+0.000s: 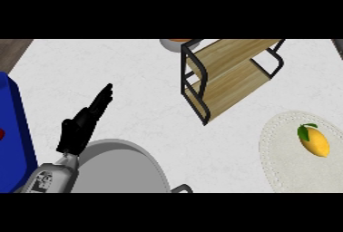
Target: Pick the bell pepper from the placemat and place it in the tiered shelf
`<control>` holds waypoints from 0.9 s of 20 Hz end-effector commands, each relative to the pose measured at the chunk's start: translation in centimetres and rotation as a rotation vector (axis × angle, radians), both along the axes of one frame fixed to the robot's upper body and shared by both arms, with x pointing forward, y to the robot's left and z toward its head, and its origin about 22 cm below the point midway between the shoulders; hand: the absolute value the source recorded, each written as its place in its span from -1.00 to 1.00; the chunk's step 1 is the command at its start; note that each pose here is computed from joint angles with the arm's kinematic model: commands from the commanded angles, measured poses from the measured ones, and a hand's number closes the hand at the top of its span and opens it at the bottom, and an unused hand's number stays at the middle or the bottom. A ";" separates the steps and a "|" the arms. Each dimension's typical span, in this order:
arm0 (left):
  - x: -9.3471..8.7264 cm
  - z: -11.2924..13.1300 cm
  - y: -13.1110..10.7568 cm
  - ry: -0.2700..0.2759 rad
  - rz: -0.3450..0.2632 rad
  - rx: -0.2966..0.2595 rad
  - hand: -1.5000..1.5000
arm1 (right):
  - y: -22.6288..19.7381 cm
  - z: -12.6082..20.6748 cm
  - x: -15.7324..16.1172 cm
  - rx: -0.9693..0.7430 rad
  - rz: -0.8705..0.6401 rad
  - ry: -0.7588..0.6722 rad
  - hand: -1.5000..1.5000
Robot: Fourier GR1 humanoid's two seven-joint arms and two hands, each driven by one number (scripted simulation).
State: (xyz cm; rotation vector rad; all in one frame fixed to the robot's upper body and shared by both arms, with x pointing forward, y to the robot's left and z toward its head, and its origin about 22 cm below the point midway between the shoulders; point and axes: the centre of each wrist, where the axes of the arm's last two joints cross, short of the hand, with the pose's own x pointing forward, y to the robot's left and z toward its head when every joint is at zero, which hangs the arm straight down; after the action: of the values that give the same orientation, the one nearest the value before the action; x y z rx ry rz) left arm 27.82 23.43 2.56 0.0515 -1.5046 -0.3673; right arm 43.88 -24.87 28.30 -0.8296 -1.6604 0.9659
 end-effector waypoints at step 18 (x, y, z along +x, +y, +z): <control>-1.5 -4.3 1.5 0.160 0.059 0.017 0.00 | 3.8 -5.2 4.1 0.897 0.153 0.326 -1.00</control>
State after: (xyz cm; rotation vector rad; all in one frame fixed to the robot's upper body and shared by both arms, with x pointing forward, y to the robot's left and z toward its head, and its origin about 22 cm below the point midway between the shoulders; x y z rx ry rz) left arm 27.76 24.07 2.42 0.0687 -1.4812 -0.3669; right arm 47.78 -20.72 22.16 -0.0273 -1.5711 0.4830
